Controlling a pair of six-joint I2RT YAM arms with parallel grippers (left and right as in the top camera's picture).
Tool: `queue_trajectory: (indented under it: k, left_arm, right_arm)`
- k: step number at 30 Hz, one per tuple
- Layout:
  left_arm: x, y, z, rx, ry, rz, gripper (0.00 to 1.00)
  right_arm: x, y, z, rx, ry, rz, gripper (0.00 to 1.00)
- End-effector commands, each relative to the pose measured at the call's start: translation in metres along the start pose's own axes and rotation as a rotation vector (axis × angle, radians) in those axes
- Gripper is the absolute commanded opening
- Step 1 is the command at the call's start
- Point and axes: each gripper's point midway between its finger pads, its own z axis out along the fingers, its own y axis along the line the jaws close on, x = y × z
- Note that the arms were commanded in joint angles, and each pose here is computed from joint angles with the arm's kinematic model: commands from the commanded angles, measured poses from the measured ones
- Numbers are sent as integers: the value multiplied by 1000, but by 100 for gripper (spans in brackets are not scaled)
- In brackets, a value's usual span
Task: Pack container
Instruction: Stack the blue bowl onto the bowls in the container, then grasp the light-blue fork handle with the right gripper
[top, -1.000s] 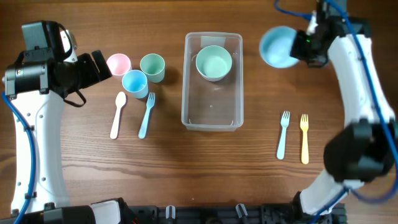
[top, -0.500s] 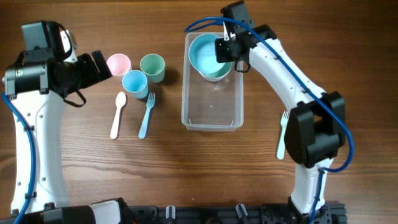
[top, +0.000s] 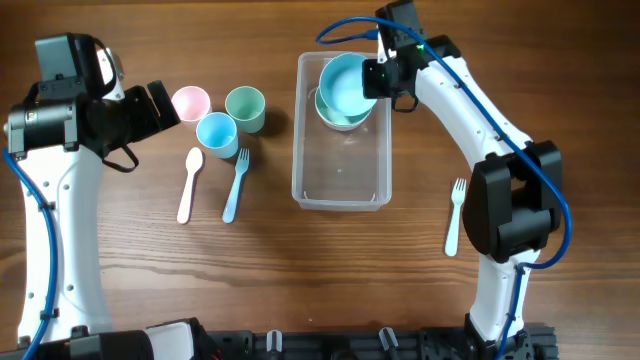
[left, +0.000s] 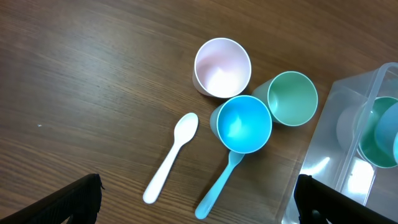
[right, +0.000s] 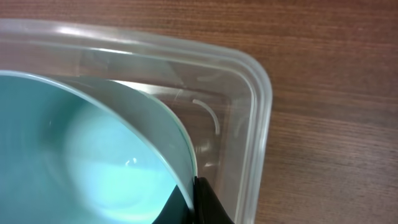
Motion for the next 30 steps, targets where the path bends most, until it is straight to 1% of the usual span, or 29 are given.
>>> queue_trajectory:
  k: [1, 4, 6, 7, 8, 9, 10, 11, 12, 14, 15, 17, 19, 20, 22, 23, 26, 28, 30]
  left_arm:
    - [-6, 1, -2, -5, -15, 17, 100]
    - [-6, 1, -2, -5, -15, 17, 100]
    - [-6, 1, -2, -5, -15, 17, 100]
    - [-6, 1, -2, -5, -15, 17, 100]
    - [-6, 1, -2, -5, -15, 17, 100]
    - [-6, 1, -2, -5, -15, 17, 100]
    - [-6, 1, -2, -5, -15, 17, 100]
    - [-6, 1, -2, -5, -15, 17, 100]
    - [-6, 1, -2, -5, -15, 17, 100]
    - [-6, 1, -2, -5, -15, 17, 100]
    - [-6, 1, -2, -5, -15, 17, 100]
    - [-6, 1, -2, -5, -15, 17, 100]
    - [-6, 1, -2, -5, -15, 17, 100]
    - [-6, 1, -2, -5, -15, 17, 100]
    - [-6, 1, -2, -5, -15, 17, 100]
    - [-6, 1, -2, -5, -15, 17, 100]
    - [-6, 1, -2, -5, -15, 17, 100]
    - [-6, 1, -2, -5, -15, 17, 100]
    - [-6, 1, -2, -5, -15, 17, 100]
  right_arm:
    - [10, 7, 10, -36, 46, 11, 4]
    - [16, 11, 10, -61, 69, 11, 4]
    - [17, 17, 10, -83, 72, -23, 4]
    - [19, 19, 10, -82, 78, -45, 9]
    - [19, 17, 10, -71, 77, -52, 29]
    - [16, 16, 7, -60, 70, -50, 33]
    - [12, 16, 2, -59, 57, -52, 35]
    - [3, 16, -8, -56, 27, -53, 43]
    - [-9, 18, -26, -61, -19, -67, 45]
    - [-31, 23, -75, -78, -130, -82, 45]
    - [-37, 20, -102, -73, -176, -75, 47]
    - [-38, 7, -156, -72, -234, -26, 55]
    - [-24, -22, -204, -42, -247, 35, 59]
    - [-16, -37, -219, -25, -244, 72, 60]
    - [10, -85, -251, 42, -218, 183, 59]
    - [20, -105, -260, 70, -204, 231, 59]
    - [48, -151, -272, 132, -143, 361, 60]
    - [61, -156, -267, 132, -94, 388, 60]
    - [80, -154, -248, 129, -7, 396, 58]
